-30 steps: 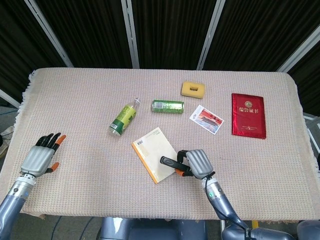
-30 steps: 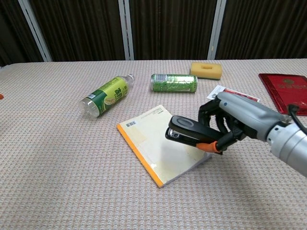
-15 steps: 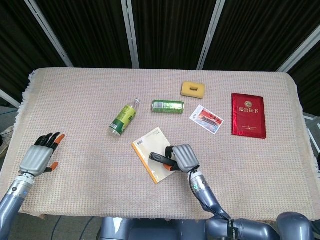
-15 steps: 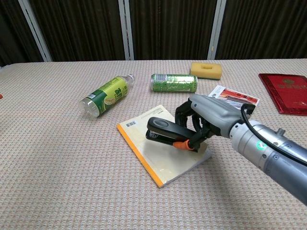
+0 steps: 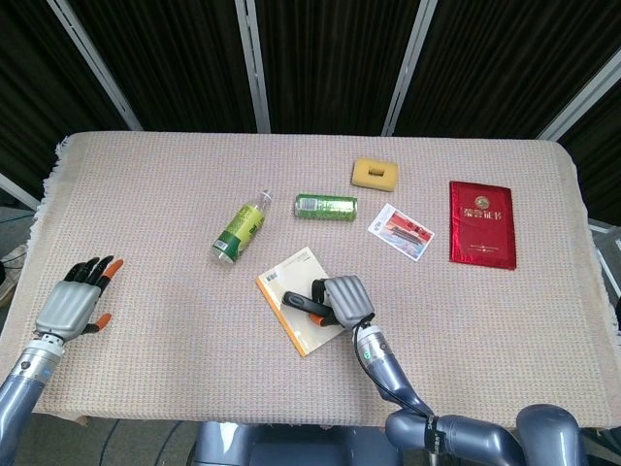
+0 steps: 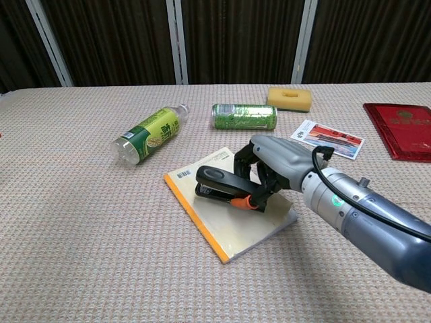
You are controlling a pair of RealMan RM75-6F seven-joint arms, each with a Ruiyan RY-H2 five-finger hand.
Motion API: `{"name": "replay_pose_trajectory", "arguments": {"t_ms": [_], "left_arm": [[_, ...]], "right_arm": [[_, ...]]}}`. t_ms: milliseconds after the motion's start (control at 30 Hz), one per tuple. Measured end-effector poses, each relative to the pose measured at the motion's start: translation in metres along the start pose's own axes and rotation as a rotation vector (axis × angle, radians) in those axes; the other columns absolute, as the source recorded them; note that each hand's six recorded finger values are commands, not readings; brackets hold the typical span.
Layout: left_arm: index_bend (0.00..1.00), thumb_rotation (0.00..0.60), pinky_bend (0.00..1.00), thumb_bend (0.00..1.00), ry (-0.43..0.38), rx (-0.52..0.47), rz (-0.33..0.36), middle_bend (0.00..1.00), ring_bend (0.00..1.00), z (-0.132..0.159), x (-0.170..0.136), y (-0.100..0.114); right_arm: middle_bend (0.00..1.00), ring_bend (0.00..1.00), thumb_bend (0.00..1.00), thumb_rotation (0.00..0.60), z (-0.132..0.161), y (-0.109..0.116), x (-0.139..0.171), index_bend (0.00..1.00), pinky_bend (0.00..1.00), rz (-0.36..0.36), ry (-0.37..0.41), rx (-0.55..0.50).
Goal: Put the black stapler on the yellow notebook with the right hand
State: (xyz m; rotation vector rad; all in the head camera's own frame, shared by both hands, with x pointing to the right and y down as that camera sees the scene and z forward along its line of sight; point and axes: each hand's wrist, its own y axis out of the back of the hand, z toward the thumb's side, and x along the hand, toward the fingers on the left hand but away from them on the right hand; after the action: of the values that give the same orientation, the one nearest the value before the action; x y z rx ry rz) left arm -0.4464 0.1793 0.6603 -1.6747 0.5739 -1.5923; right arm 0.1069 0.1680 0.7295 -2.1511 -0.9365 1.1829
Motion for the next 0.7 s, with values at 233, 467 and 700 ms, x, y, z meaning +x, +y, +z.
{"name": "replay_pose_trajectory", "arguments": {"t_ms": [233,467,700], "left_arm": [[0.0,0.6,0.1,0.31,-0.002,-0.004,0.009,0.0,0.0,-0.001,-0.001,0.001],[0.0,0.6,0.1,0.31,-0.01,-0.007,0.008,0.0,0.0,0.001,-0.002,0.001],[0.0,0.6,0.1,0.31,-0.01,-0.009,0.019,0.0,0.0,0.001,-0.003,0.003]], "right_arm": [[0.04,0.13,0.21,0.6,-0.009,0.0,0.001,0.03,0.36,0.01,0.008,0.024],[0.0,0.0,0.18,0.6,-0.014,0.002,0.009,0.0,0.23,0.053,-0.007,0.036],[0.0,0.0,0.18,0.6,-0.017,0.026,0.03,0.0,0.15,0.028,-0.017,0.082]]}}
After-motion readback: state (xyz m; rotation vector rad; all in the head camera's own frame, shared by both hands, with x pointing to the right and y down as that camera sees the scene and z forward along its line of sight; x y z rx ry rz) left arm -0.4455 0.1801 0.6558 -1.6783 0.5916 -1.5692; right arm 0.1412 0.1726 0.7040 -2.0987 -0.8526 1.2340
